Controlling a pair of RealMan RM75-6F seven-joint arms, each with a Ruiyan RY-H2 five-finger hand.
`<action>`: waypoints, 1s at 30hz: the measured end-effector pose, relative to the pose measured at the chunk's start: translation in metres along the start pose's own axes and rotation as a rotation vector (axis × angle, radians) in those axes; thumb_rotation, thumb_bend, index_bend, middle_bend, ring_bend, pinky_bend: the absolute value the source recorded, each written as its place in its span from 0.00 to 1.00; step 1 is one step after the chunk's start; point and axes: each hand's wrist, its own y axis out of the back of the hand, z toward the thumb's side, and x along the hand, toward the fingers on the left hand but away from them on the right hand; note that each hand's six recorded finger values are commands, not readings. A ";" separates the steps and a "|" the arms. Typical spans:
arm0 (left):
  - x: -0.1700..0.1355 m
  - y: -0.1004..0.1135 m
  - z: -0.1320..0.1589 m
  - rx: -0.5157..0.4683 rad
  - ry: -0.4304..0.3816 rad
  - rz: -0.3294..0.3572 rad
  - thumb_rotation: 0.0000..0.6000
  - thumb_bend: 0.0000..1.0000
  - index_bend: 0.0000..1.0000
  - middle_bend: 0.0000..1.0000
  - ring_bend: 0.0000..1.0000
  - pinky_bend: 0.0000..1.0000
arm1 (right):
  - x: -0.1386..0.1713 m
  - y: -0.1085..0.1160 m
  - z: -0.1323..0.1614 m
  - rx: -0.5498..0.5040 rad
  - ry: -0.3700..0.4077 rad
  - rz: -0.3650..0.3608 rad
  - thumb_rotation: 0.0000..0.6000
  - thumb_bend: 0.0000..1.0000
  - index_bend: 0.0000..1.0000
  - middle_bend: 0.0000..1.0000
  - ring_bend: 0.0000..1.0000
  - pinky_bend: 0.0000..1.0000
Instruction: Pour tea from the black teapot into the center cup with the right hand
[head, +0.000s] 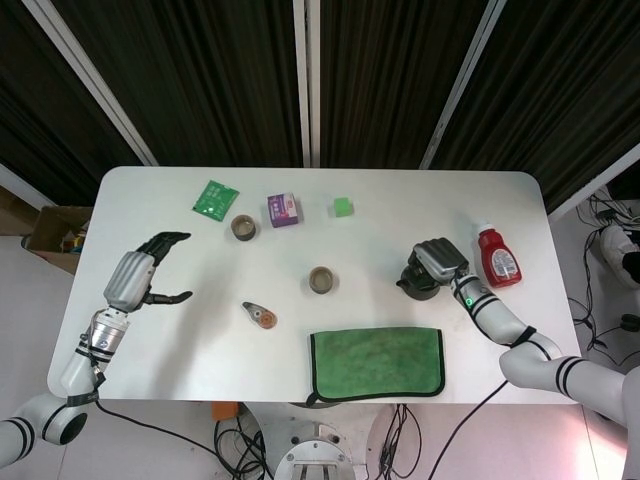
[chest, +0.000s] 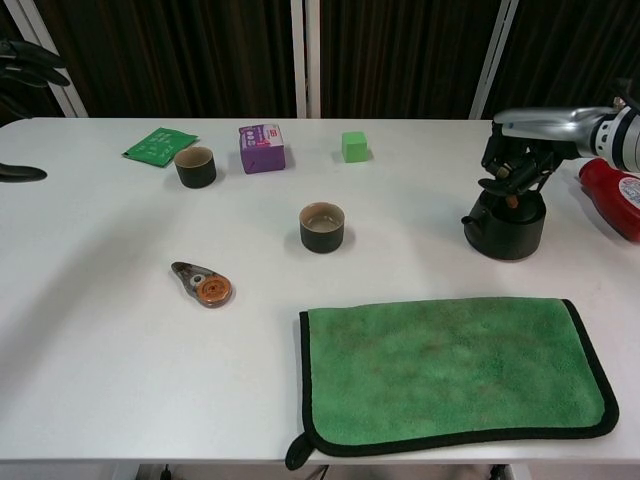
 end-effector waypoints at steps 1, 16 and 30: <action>0.000 0.000 0.000 0.000 0.000 0.000 1.00 0.06 0.17 0.18 0.16 0.30 | 0.000 0.000 0.000 0.002 -0.001 0.000 0.98 0.62 0.79 0.85 0.66 0.46; 0.002 0.000 0.001 0.003 -0.003 -0.002 1.00 0.06 0.17 0.18 0.16 0.30 | 0.002 0.001 -0.003 0.037 -0.006 0.008 0.98 0.53 0.68 0.72 0.54 0.39; 0.002 0.000 0.001 0.006 -0.002 -0.007 1.00 0.06 0.17 0.18 0.16 0.30 | 0.005 0.003 -0.007 0.065 -0.014 -0.006 0.97 0.42 0.62 0.66 0.50 0.36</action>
